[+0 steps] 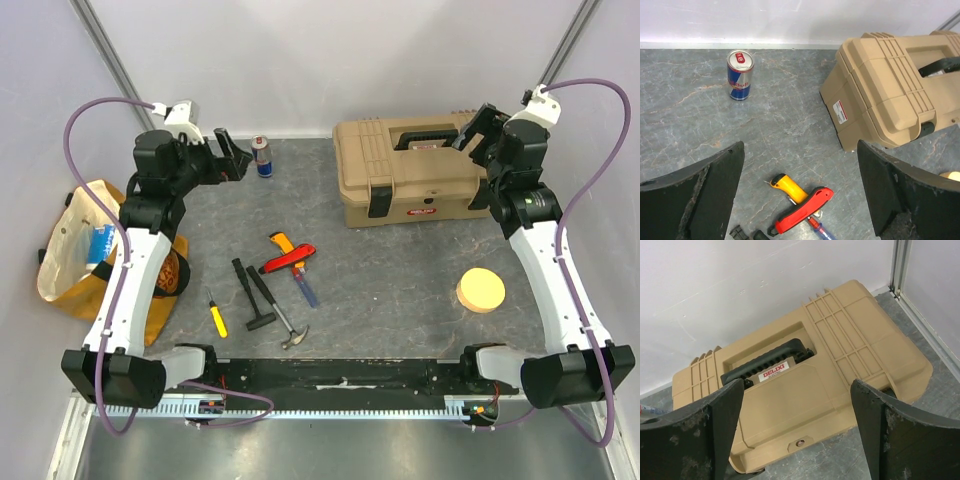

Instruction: Pack the tool kit

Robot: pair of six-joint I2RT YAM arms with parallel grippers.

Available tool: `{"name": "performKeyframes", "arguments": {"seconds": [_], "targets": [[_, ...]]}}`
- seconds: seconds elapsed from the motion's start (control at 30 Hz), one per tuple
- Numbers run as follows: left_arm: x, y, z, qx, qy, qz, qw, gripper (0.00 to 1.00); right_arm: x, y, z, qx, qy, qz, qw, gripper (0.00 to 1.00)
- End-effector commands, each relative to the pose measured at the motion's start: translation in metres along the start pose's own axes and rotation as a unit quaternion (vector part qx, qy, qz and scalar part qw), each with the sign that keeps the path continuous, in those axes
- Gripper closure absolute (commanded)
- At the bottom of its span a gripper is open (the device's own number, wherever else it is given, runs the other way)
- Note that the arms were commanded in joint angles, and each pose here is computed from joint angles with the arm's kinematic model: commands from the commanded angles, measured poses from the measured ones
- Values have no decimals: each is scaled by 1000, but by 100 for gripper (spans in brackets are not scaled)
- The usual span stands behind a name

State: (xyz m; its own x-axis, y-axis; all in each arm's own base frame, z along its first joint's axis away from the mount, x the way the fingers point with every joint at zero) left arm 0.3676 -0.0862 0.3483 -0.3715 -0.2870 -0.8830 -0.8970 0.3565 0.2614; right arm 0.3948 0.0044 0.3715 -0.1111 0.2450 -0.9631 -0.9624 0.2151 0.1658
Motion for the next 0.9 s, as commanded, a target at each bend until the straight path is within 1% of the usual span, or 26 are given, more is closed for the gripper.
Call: {"name": "performKeyframes", "arguments": {"seconds": [0.0,0.1,0.2,0.27,0.43,0.53,0.6,0.7,0.87], "targets": [[-10,8,-5,1,41,-39,998,1,-14,7,2,-9,-13,-19,1000,6],[-2,9,-4,10,47,-49,998,1,-13,4,13,-31,-20,-3,999,2],[4,11,-3,18,38,-55,998,1,-12,0,16,-31,-15,10,999,2],[12,13,-17,70,-7,-41,997,1,-8,-4,16,-29,-5,22,999,2],[22,6,-36,137,-4,3,991,2,-1,-21,20,-19,-15,46,999,2],[22,0,-46,168,12,21,986,3,7,-32,23,-4,-57,60,997,2],[23,-5,-47,174,24,32,984,4,16,-38,29,-2,-103,73,992,3],[25,-9,-48,179,33,38,983,5,31,-42,47,-14,-168,90,982,7],[26,-15,-43,168,36,38,984,6,54,-52,77,-33,-244,108,963,7]]}}
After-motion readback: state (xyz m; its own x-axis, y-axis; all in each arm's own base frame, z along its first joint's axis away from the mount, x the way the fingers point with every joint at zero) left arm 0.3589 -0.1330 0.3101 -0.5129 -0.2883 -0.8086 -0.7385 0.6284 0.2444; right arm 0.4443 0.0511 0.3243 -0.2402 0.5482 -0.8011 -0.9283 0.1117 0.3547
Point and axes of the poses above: each gripper's point midway between its finger pads, its own y axis back along the fingers, its own z axis along the line the jaws close on, x = y × z, the point moved 1 cm from there along y, back along the fingers, and after that the axes turned 6 degrees about y, right-handed, at the moved point
